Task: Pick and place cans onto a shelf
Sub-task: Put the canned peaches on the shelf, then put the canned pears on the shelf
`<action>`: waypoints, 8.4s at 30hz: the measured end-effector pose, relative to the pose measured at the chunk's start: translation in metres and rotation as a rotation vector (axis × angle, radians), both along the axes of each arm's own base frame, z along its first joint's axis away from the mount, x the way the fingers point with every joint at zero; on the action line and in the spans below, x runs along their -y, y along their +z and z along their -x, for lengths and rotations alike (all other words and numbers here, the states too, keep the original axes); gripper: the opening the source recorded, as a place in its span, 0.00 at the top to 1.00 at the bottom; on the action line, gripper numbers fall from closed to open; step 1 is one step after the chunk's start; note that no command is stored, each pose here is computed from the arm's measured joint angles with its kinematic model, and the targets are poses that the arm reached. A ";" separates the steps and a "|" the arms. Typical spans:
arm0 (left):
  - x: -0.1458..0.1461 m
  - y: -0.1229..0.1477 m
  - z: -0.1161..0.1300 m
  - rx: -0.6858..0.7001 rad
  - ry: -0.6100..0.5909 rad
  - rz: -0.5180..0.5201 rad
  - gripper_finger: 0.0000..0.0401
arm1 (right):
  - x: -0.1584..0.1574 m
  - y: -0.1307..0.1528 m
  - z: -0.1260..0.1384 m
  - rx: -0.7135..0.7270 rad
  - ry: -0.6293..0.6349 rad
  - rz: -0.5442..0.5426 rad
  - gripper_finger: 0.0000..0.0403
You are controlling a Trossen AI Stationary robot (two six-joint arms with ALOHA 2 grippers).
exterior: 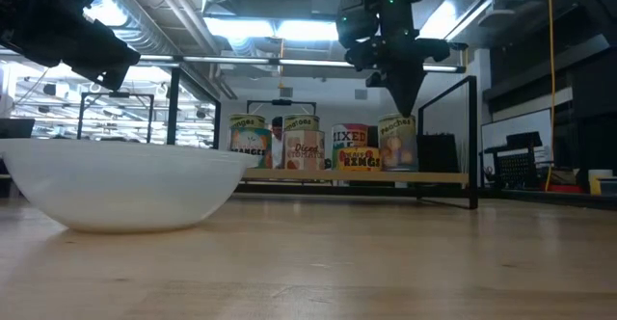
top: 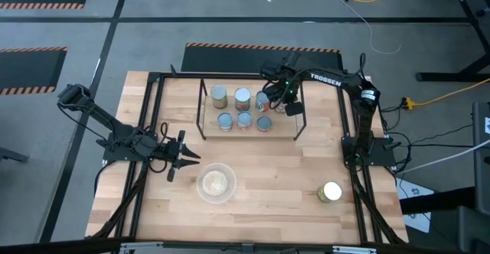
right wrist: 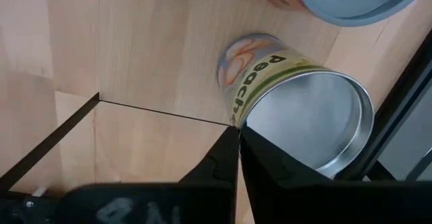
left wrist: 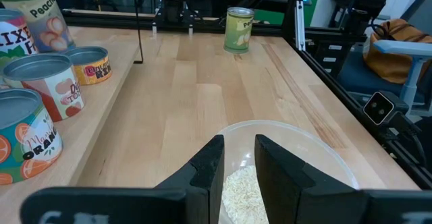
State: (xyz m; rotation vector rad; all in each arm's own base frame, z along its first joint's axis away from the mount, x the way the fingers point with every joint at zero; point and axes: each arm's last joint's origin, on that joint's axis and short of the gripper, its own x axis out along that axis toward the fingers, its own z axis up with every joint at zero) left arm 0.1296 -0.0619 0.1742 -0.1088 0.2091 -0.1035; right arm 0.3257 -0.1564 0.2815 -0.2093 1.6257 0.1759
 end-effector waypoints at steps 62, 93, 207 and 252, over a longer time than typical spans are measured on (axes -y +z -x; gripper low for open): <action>0.000 0.000 0.000 0.000 0.001 0.001 0.81 | -0.007 0.053 -0.003 0.135 -0.144 0.023 0.94; 0.001 0.000 0.000 -0.007 -0.032 0.004 0.81 | -0.295 -0.009 -0.023 -0.146 -0.581 -0.453 0.82; 0.002 0.000 0.000 -0.015 -0.042 0.052 0.81 | -0.352 -0.072 0.110 -0.387 -0.848 -0.011 0.86; 0.001 0.000 0.000 -0.014 -0.034 0.049 0.81 | -0.287 0.035 0.023 0.171 -0.456 -0.186 1.00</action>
